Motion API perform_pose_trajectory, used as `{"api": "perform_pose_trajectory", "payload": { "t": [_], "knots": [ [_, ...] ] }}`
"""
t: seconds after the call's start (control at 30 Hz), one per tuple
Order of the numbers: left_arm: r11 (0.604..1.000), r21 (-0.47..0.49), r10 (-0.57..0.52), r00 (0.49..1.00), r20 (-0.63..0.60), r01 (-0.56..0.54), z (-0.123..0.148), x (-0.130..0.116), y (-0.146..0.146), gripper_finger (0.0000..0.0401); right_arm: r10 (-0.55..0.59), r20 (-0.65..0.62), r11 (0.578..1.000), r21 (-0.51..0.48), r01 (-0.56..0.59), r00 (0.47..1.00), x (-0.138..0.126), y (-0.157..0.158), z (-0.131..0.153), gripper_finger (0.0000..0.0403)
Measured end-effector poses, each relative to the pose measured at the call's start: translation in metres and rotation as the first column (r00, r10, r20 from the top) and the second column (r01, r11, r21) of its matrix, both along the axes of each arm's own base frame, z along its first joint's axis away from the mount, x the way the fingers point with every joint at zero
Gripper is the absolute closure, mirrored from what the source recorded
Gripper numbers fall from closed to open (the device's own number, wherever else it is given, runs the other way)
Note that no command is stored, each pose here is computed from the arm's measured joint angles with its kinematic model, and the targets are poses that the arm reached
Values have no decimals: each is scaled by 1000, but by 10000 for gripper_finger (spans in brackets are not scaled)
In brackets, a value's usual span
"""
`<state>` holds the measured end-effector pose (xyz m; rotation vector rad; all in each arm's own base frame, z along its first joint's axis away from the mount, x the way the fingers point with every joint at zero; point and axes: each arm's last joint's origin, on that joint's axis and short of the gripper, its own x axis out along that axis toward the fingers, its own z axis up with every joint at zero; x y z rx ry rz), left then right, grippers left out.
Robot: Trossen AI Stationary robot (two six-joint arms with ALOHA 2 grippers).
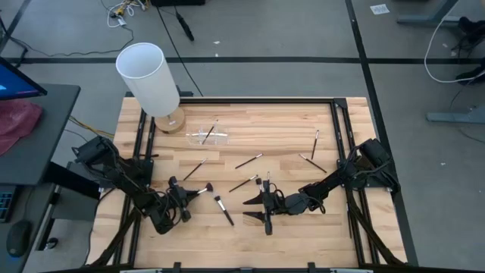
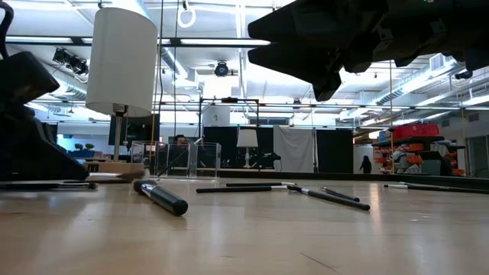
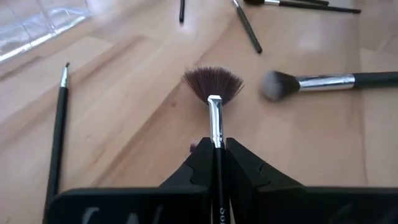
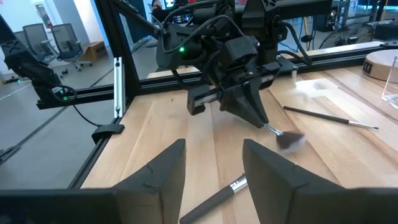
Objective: Put items in baskets/containers
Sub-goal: Put the highlighter brush into the transparent organizer
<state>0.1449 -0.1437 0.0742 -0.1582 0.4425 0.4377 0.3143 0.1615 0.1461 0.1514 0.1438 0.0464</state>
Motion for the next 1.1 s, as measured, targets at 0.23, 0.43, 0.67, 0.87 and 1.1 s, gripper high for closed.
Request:
{"api": "perform_pose_trajectory", "payload": {
  "t": [0.23,0.43,0.67,0.87,1.1],
  "knots": [
    [999,6,35,996,88,-36,4,3,-2,377,0,0,1000,1,0,1000,0,0,0,241],
    [999,22,43,979,200,-49,13,10,-9,377,-6,0,1000,4,6,1000,1,-2,0,241],
    [996,72,22,956,292,-45,36,31,-14,377,-9,-7,998,57,9,1000,5,-10,0,241],
    [993,116,-45,924,379,1,64,51,-9,377,-49,-7,997,60,49,999,12,-24,0,241],
    [980,158,-181,864,470,119,87,71,-1,377,-92,86,995,53,87,992,19,-41,9,220]
  ]
}}
